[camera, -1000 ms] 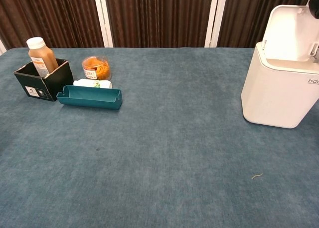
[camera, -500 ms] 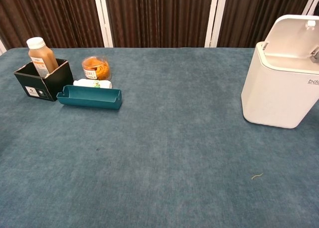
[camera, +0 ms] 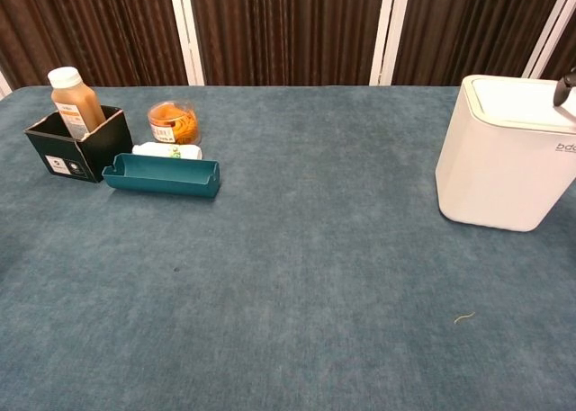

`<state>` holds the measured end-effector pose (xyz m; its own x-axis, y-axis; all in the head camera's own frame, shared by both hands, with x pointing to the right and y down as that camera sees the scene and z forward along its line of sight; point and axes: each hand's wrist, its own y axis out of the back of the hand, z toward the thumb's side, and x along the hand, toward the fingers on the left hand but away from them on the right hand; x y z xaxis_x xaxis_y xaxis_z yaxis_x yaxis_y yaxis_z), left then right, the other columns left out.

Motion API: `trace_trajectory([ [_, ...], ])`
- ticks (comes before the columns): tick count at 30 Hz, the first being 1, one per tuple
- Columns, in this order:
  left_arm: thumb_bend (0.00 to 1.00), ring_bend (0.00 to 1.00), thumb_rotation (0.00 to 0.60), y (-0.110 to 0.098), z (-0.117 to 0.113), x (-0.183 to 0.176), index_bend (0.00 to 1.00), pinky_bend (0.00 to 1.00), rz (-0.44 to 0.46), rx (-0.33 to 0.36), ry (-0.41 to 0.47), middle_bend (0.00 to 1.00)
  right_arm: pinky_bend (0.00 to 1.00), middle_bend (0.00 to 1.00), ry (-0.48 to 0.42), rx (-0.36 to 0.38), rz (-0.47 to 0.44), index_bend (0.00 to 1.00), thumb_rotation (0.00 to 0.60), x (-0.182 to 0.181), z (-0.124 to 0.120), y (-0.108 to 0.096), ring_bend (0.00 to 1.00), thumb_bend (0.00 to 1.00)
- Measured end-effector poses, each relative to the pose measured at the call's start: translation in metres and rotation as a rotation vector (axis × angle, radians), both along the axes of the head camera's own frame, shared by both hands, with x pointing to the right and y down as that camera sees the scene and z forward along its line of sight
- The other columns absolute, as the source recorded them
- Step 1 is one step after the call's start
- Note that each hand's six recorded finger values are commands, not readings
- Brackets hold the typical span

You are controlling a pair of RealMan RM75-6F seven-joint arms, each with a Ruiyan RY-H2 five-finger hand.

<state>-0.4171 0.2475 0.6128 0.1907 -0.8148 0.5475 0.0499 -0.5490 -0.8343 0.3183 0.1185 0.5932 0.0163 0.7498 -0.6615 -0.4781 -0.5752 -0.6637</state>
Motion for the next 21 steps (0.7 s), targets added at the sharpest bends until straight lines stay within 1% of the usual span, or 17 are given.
trace_trajectory([
  [7,0.45,0.00,0.600,0.001,0.002,0.000,0.00,0.01,0.001,-0.008,-0.003,0.00,1.00,1.00,0.039,-0.026,0.006,0.33,0.600,0.009,0.010,0.006,1.00,0.81],
  [11,0.46,0.00,0.600,0.000,0.006,0.000,0.00,0.01,-0.001,-0.016,-0.009,0.00,1.00,1.00,0.034,-0.035,0.006,0.34,0.600,0.010,0.014,0.007,1.00,0.81],
  [17,0.46,0.00,0.600,0.000,0.003,0.000,0.00,0.01,0.001,-0.007,-0.003,0.00,1.00,1.00,-0.009,-0.031,-0.008,0.33,0.600,0.003,0.013,0.009,1.00,0.81],
  [19,0.46,0.00,0.600,-0.001,0.001,0.000,0.00,0.01,-0.002,-0.002,0.002,0.00,1.00,1.00,-0.032,-0.015,-0.009,0.32,0.600,0.001,0.009,0.008,1.00,0.81],
  [21,0.46,0.00,0.600,-0.001,-0.001,-0.001,0.00,0.01,-0.003,0.002,0.005,0.00,1.00,1.00,-0.061,0.019,-0.010,0.28,0.600,-0.002,0.002,0.006,1.00,0.81],
])
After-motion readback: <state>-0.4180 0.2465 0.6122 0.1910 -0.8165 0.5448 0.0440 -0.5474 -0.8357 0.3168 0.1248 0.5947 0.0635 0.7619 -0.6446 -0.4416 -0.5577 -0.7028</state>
